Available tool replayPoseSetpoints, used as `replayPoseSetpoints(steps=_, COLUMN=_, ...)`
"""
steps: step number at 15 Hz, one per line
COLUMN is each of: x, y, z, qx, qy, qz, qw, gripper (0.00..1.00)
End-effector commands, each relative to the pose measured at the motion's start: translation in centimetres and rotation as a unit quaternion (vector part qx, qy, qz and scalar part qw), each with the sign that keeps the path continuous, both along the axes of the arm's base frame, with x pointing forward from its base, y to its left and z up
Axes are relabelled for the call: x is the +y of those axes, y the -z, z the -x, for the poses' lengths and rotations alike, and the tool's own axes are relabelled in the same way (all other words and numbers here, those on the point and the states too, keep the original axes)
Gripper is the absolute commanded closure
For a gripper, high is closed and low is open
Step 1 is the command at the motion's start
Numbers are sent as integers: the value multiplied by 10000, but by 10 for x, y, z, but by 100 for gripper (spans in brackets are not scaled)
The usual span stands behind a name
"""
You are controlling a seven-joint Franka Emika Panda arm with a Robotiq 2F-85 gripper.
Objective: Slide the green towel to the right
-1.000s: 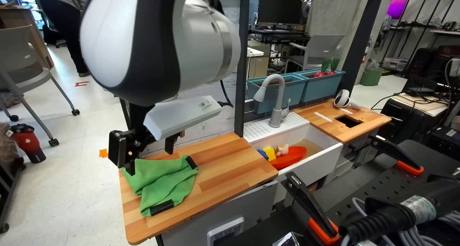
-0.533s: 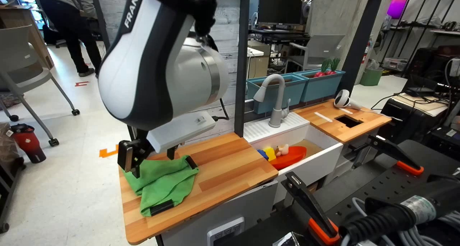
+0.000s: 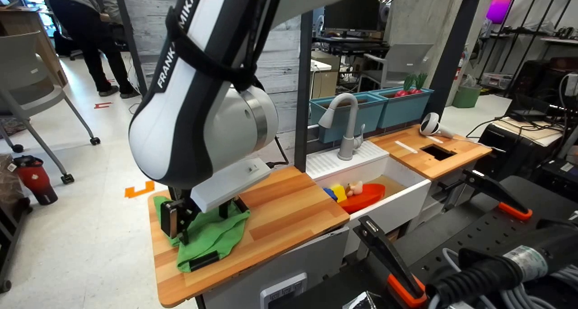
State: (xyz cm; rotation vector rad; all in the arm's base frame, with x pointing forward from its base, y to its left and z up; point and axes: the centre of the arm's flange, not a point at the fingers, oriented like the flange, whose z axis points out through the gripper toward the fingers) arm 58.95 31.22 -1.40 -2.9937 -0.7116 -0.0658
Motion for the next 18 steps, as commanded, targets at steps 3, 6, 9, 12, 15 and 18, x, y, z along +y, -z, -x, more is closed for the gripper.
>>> replayPoseSetpoints(steps=3, x=-17, y=10, z=-11, qx=226, qy=84, qz=223, qw=9995, gripper=0)
replayPoseSetpoints(steps=6, x=-36, y=10, z=-11, qx=234, qy=170, qz=257, qw=9993, gripper=0)
replayPoseSetpoints(steps=9, x=-59, y=17, z=-7, qx=359, qy=255, qz=223, qw=9988, gripper=0)
replayPoseSetpoints(steps=12, x=-85, y=23, z=-1, qx=455, qy=415, qz=240, qw=9978, gripper=0)
replayPoseSetpoints(steps=15, x=-114, y=27, z=6, qx=548, qy=613, qz=238, qw=9963, gripper=0)
replayPoseSetpoints(steps=18, x=-138, y=25, z=15, qx=604, qy=780, qz=208, qw=9949, gripper=0)
